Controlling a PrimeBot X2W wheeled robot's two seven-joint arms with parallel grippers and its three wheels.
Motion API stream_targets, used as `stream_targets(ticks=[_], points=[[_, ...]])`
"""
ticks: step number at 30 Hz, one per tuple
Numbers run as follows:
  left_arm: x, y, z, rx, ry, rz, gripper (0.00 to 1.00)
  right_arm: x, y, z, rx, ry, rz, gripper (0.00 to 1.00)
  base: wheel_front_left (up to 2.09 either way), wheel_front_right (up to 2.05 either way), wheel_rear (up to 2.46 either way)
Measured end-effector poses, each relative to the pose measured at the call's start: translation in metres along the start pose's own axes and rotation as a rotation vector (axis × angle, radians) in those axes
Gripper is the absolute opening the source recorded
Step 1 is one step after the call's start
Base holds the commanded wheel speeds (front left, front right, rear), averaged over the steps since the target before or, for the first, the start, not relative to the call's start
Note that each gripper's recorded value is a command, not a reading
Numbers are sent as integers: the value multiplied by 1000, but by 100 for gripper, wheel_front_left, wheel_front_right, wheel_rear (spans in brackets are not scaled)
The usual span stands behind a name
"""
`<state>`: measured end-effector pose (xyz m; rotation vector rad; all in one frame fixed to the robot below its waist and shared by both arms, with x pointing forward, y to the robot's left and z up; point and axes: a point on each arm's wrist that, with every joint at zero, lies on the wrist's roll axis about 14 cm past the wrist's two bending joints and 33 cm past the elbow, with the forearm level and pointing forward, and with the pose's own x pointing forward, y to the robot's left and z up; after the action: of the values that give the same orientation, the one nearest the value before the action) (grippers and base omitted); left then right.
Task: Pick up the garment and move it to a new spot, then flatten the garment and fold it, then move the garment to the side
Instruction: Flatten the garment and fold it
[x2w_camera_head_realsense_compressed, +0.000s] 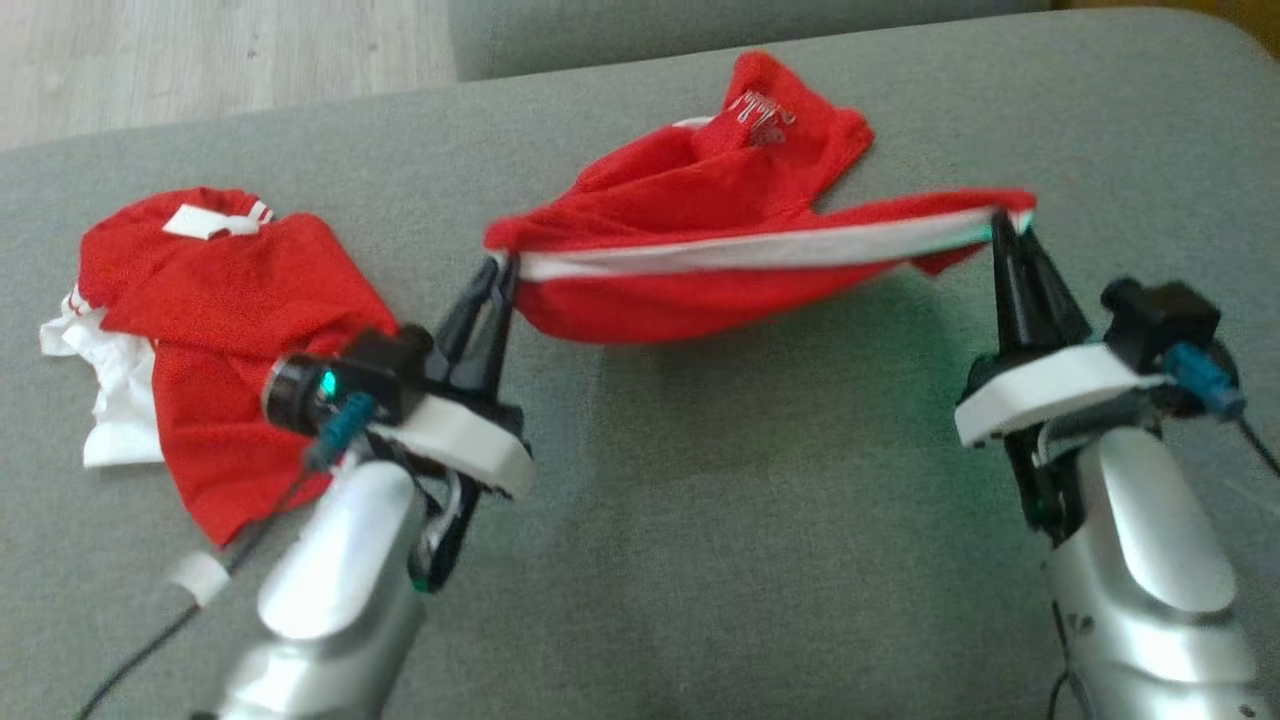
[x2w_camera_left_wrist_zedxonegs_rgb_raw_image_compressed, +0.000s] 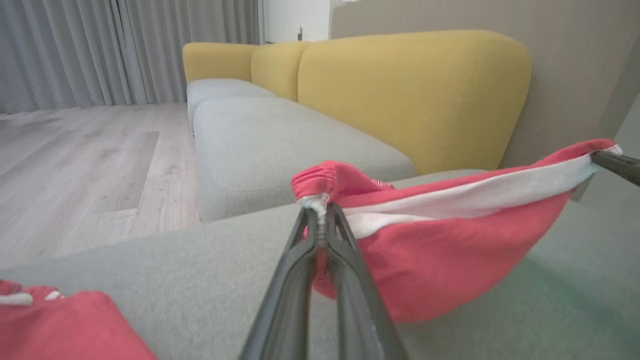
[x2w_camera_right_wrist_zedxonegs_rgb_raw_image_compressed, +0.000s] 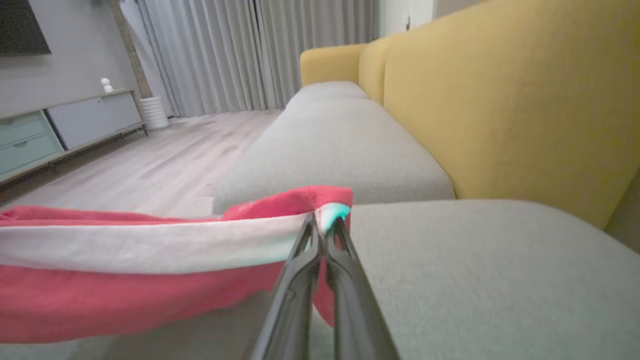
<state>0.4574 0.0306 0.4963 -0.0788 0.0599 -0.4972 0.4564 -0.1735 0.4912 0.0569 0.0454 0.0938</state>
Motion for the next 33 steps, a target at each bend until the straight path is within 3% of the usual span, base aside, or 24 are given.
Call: stream_targets(ticks=[7, 19, 25, 33], points=[[15, 12, 73, 55, -139, 10, 0, 0, 8, 77, -69, -148, 61, 0, 0, 0, 0], [11, 5, 186, 124, -391, 14, 0, -10, 23, 195, -206, -393, 124, 0, 0, 0, 0], [-2, -6, 203, 140, -433, 5, 0, -19, 28, 201, -241, -378, 145, 0, 0, 0, 0], [-31, -13, 176, 137, -376, 0, 0, -46, 13, 183, -243, -311, 124, 0, 0, 0, 0]])
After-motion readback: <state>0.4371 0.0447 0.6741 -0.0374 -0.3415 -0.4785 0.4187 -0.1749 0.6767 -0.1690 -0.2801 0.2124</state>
